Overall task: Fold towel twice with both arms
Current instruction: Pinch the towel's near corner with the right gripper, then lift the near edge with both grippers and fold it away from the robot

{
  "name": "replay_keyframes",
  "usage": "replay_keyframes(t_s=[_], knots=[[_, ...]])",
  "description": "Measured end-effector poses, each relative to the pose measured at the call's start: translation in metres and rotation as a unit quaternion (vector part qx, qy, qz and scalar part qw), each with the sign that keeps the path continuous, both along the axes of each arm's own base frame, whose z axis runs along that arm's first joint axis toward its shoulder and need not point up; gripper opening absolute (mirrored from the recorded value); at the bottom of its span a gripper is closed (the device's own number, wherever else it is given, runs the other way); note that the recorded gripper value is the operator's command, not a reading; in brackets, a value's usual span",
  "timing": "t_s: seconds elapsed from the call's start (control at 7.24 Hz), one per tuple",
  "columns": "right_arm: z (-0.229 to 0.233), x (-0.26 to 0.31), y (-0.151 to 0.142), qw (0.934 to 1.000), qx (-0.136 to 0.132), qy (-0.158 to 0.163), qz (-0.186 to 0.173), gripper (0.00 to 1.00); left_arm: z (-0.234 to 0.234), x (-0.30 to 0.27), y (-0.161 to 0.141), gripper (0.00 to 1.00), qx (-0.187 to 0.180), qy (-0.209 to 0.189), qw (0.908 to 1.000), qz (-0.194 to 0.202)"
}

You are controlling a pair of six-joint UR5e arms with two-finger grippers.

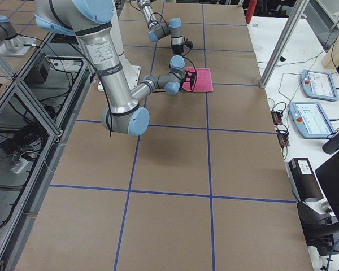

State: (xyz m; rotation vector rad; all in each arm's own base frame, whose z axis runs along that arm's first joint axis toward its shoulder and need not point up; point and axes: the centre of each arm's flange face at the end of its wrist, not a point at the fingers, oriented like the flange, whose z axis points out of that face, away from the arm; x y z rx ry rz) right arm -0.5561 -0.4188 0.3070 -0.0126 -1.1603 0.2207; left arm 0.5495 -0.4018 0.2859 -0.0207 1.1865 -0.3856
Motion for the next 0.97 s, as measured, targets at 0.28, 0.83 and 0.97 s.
replay_keyframes(t_s=[0.28, 0.83, 0.97], knots=[[-0.003, 0.002, 0.000, 1.0000, 0.002, -0.006, -0.001, 0.00, -0.002, -0.001, 0.000, 0.00, 0.001, 0.002, 1.0000, -0.001], [-0.011, 0.012, -0.001, 0.9990, -0.002, -0.044, 0.005, 0.00, -0.024, -0.022, -0.007, 0.00, 0.012, 0.023, 0.9996, -0.010], [-0.014, 0.017, -0.001, 0.9979, -0.011, -0.064, 0.010, 0.00, -0.023, -0.022, -0.006, 0.00, 0.012, 0.022, 0.9996, -0.010]])
